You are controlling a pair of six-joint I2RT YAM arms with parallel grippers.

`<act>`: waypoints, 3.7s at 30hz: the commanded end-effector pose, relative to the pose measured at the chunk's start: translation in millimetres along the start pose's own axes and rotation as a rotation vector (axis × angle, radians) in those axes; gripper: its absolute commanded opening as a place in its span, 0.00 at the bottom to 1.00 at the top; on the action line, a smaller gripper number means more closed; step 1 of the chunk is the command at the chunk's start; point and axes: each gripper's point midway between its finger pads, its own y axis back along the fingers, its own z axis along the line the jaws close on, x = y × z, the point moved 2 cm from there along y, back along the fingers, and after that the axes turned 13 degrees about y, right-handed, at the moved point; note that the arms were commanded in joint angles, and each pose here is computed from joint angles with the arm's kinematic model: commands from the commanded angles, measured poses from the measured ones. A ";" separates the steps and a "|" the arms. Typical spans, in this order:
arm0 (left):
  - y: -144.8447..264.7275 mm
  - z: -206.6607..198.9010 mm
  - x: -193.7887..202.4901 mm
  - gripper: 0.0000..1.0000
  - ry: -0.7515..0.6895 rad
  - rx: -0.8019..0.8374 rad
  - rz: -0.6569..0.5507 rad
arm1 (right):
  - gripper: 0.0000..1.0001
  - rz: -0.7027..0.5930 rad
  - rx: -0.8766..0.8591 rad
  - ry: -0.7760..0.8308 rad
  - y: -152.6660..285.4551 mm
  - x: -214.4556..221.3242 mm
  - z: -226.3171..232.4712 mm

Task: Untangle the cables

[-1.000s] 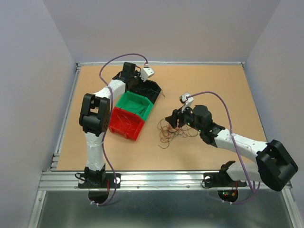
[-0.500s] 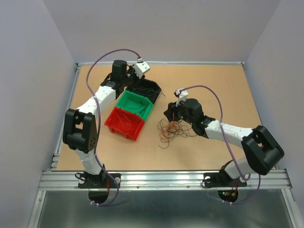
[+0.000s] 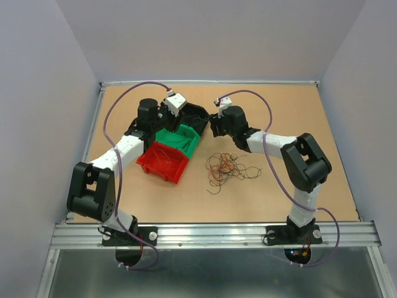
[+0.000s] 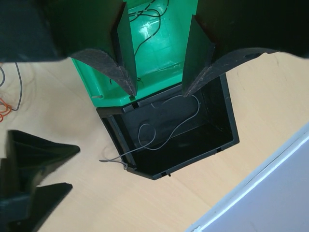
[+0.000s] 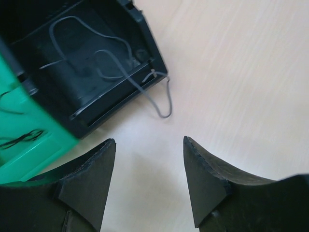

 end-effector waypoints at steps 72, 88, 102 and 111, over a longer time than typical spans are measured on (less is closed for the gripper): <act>24.4 15.4 -41.1 0.55 -0.013 -0.151 -0.185 | 0.34 -0.163 -0.268 0.072 -69.1 -65.0 46.2; 9.0 -94.7 -0.9 0.80 -0.233 0.145 -0.055 | 0.69 -0.165 0.039 -0.109 87.8 -30.7 -8.4; -25.2 -166.5 73.7 0.73 -0.279 0.364 0.263 | 0.66 -0.238 0.338 -0.322 203.3 -5.2 -57.3; -47.8 -164.8 108.8 0.62 -0.253 0.373 0.411 | 0.65 -0.249 0.348 -0.328 213.2 -2.4 -59.6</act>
